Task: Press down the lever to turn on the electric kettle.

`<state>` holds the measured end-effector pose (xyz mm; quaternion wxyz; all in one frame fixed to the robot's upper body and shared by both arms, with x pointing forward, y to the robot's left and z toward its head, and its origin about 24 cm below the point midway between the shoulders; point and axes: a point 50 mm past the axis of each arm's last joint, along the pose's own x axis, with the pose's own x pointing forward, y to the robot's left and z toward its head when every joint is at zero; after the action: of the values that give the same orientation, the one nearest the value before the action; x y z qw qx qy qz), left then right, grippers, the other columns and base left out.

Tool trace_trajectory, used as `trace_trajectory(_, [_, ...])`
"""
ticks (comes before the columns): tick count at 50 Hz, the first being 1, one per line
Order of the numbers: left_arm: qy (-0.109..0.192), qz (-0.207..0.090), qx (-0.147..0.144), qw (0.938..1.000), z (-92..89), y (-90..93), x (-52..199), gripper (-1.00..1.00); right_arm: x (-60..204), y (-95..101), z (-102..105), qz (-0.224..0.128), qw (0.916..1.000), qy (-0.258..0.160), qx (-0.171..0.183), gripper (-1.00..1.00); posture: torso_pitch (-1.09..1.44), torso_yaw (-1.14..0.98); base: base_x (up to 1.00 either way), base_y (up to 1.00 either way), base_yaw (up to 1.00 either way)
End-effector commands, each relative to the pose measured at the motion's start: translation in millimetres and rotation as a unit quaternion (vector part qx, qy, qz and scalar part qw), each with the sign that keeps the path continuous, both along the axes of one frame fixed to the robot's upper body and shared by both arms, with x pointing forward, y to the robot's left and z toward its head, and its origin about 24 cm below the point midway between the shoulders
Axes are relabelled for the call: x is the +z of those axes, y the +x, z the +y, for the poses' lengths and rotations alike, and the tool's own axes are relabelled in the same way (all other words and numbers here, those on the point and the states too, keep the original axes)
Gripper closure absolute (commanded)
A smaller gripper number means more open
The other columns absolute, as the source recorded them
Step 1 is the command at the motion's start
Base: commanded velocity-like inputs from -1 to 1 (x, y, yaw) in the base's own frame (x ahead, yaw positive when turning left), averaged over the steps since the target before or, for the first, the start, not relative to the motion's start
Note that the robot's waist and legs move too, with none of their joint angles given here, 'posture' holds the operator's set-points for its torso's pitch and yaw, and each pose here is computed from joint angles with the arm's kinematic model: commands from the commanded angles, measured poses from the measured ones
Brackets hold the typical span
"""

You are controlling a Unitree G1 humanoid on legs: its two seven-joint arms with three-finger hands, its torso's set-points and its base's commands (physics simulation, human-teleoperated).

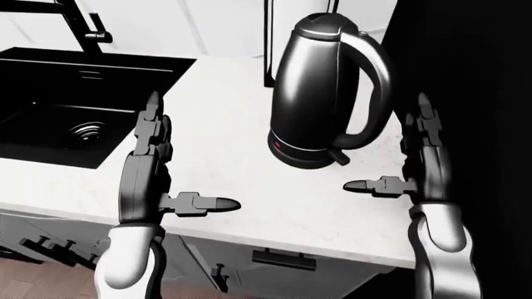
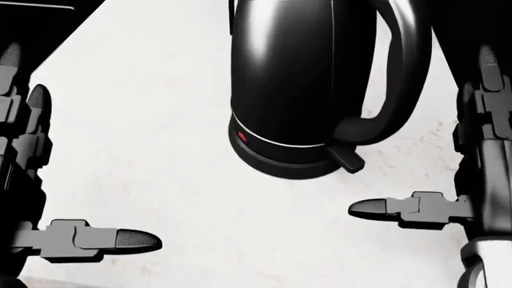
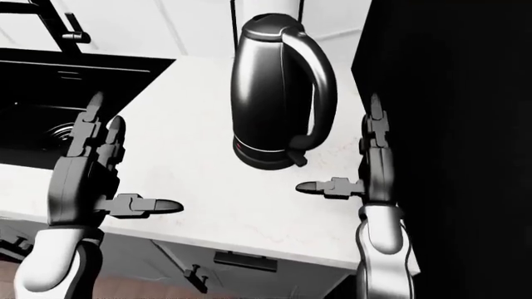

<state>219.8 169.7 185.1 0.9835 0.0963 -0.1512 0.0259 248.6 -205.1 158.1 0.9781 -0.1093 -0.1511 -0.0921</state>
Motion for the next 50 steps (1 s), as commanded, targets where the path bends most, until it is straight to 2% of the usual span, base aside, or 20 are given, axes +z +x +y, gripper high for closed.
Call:
trace_trajectory(1, [0.005,-0.039,-0.003,0.9992,-1.3,-4.5,12.1,-1.0,16.8,-1.8,1.0,-0.039,0.9992,-0.01,0.003,-1.0,0.0,0.0,0.0,0.0,0.0])
trace_trajectory(18, [0.005,-0.039,-0.003,0.9992,-1.4,-3.5,11.3,-1.0,39.5,5.5,1.8,-0.053,0.9985,-0.014,0.006,-1.0,0.0,0.0,0.0,0.0,0.0])
trace_trajectory(31, [0.007,-0.04,-0.002,0.9992,-1.6,-5.1,12.0,-1.0,45.8,9.7,3.7,-0.056,0.9983,-0.017,0.008,-1.0,0.0,0.0,0.0,0.0,0.0])
trace_trajectory(41, [0.01,-0.042,-0.001,0.9991,-1.6,-5.5,13.1,-1.0,40.2,14.9,1.9,-0.045,0.9988,-0.019,0.002,-1.0,0.0,0.0,0.0,0.0,0.0])
trace_trajectory(50, [0.01,-0.042,0.0,0.9991,-1.1,-5.7,13.8,-1.0,48.7,19.4,2.8,-0.048,0.9987,-0.019,0.002,-1.0,0.0,0.0,0.0,0.0,0.0])
